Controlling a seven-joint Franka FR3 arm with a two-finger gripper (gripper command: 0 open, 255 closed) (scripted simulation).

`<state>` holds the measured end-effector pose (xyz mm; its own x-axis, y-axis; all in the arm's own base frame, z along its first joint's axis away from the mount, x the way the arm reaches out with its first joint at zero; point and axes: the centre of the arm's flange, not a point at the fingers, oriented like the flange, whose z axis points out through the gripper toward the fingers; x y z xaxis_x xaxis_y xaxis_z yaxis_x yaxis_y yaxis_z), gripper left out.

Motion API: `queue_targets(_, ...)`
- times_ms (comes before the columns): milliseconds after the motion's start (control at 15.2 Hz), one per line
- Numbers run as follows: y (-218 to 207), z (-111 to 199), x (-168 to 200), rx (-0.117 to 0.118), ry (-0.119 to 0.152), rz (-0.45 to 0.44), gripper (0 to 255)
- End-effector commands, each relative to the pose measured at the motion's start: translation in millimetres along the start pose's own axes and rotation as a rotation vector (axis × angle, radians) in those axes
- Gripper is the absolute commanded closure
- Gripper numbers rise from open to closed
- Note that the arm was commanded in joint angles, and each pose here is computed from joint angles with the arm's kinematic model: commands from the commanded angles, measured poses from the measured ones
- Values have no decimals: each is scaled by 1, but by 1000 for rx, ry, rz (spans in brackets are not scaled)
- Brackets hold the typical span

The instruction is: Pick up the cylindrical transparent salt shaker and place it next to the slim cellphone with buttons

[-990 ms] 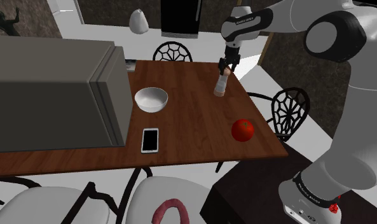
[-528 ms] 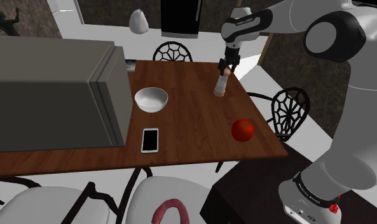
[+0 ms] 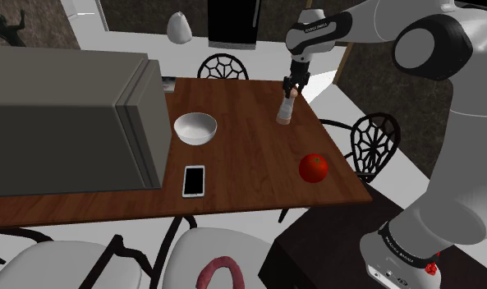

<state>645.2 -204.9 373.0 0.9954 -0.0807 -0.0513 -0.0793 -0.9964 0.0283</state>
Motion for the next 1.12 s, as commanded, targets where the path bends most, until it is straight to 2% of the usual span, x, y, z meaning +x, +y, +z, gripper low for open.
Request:
queue_targets(0, 0, 0, 0, 0, -1, 0, 255)
queue_targets(1056, 2, -77, -4, 0, -1, 0, 255)
